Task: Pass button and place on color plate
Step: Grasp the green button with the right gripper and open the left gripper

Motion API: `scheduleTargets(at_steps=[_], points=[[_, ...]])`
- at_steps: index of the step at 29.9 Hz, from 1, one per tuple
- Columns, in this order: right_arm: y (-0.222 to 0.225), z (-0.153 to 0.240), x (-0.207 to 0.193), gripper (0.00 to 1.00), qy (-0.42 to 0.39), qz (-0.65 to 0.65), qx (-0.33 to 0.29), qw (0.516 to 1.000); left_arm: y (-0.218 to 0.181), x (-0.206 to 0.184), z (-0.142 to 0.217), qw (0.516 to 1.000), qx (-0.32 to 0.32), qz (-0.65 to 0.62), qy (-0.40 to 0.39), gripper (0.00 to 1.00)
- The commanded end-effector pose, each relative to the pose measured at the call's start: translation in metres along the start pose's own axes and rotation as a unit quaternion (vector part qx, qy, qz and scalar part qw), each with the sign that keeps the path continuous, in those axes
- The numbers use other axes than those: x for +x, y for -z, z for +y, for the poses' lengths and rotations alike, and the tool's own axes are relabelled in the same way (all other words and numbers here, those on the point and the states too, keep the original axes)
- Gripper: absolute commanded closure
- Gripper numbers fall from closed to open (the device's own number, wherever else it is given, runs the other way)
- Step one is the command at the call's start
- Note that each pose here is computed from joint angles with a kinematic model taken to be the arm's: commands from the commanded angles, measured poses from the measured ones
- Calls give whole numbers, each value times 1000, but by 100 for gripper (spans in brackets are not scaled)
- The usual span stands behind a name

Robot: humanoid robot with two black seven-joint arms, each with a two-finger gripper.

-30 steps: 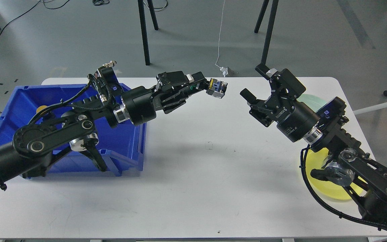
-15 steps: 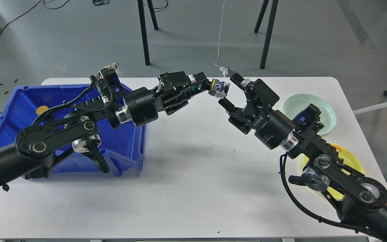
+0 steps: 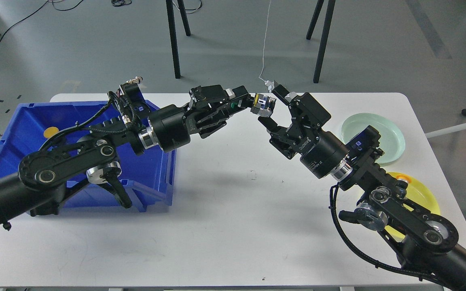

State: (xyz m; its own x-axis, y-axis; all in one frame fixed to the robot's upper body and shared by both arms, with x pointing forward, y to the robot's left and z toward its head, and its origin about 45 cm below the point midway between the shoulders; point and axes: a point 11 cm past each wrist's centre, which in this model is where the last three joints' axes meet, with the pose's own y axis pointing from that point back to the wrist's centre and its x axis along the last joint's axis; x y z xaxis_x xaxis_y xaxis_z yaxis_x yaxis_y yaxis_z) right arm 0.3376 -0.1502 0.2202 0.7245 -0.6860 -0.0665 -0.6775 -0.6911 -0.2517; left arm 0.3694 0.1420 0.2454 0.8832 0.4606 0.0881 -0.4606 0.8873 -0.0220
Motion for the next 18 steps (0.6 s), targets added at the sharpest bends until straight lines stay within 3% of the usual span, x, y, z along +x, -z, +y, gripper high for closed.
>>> scheduleTargets(at_steps=[1,18], points=[[-1,-3,-4,16,1,-5,3,1000,0,1,0,1000,-1,1,-2,83],[-9,-6,-13,26,-11,1,-5,1000,0,2,1,1000,-2,11,-6,83]])
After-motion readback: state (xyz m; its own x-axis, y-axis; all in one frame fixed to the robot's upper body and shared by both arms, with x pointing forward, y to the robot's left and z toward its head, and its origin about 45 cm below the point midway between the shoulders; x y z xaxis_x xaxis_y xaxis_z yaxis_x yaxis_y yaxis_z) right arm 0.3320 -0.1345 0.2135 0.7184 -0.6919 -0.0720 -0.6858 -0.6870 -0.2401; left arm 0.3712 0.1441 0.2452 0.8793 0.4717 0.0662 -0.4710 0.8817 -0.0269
